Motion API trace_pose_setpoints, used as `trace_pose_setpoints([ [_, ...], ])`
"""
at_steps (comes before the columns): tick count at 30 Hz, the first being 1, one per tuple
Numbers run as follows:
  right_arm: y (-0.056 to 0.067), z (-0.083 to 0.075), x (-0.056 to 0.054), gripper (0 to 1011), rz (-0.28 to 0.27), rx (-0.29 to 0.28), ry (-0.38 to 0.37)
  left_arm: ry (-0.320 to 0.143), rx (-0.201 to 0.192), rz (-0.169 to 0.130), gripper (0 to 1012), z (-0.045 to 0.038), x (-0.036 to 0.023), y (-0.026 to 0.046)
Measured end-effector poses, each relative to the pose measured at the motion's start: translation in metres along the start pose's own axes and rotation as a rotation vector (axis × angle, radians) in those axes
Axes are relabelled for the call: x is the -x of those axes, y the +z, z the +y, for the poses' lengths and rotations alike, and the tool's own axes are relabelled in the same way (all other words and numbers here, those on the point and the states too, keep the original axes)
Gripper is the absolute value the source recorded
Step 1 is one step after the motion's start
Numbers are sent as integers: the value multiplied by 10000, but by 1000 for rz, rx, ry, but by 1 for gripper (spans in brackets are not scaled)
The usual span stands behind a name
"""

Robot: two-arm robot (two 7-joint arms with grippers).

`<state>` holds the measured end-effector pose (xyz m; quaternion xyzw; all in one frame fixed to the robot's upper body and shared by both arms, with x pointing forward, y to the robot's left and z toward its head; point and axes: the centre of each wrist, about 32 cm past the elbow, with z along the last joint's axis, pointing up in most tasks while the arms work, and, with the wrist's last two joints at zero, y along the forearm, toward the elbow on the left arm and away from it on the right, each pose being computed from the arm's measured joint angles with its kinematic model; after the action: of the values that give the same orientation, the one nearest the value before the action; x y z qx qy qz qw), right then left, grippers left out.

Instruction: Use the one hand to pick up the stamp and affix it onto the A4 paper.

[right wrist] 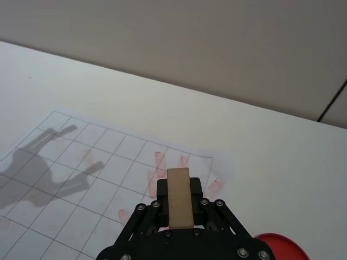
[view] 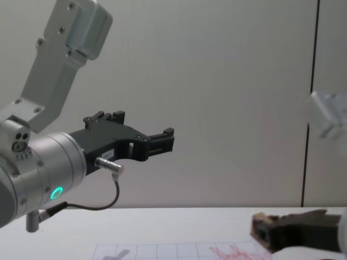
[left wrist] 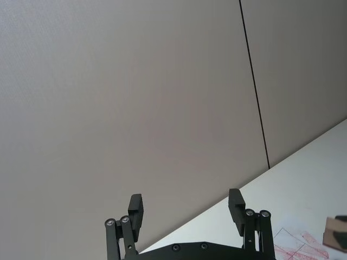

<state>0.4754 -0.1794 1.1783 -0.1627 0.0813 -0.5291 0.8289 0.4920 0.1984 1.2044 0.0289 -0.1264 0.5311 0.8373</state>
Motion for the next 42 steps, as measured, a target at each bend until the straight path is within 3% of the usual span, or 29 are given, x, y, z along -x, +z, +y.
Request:
trace_pose_setpoints([
  [21, -115, 381, 169, 217, -51, 69, 98, 0, 0, 0, 1001, 0, 0, 0],
  [42, -139, 561, 204, 217, -44, 102, 126, 0, 0, 0, 1001, 0, 0, 0],
])
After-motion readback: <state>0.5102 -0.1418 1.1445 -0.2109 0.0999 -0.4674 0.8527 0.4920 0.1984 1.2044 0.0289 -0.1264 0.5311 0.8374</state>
